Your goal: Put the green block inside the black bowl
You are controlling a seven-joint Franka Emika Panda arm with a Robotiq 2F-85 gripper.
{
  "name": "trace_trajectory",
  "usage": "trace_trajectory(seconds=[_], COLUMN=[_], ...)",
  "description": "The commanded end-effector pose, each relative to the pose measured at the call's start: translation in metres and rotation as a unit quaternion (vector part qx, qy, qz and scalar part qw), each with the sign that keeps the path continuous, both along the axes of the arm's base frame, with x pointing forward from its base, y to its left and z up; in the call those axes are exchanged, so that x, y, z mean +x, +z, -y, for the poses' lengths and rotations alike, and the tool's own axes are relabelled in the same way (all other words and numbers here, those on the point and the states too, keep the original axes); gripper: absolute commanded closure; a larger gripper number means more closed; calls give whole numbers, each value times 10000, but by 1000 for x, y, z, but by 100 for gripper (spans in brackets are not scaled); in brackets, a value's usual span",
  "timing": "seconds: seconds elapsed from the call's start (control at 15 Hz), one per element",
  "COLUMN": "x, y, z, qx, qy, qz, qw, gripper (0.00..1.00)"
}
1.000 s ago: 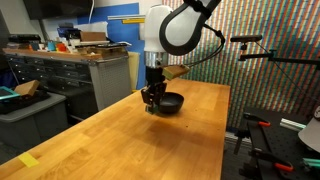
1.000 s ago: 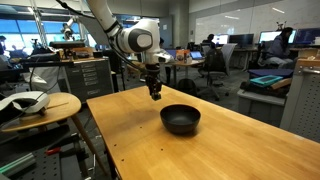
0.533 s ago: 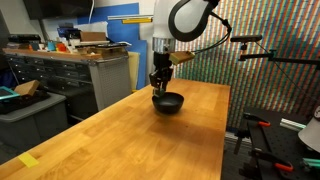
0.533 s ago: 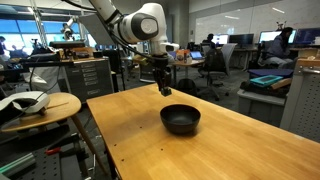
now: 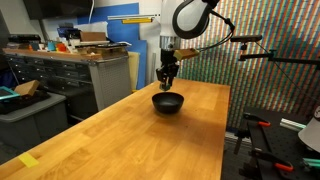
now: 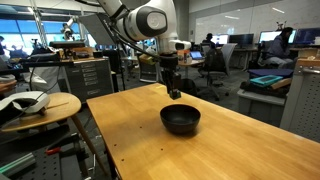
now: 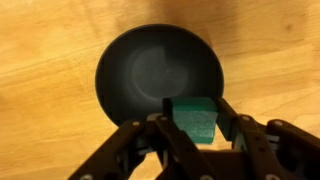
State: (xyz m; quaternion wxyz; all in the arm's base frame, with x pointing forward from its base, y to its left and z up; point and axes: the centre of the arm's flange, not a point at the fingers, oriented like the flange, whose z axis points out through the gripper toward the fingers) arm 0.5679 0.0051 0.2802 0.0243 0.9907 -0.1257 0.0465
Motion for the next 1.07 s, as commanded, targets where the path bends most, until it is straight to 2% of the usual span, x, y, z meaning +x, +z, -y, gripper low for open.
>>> trace_trajectory(seconds=[0.0,0.33,0.67,1.0], x=[-2,-2,2,10], y=[-4,-29,-56,-75], z=[27,49,51,51], qx=[-43,1,128,435], qy=[-192,-389,-382,-323], qz=[-49,-244,-459,-531], qw=[9998,9989,9981,9971], gripper=[79,79,79,79])
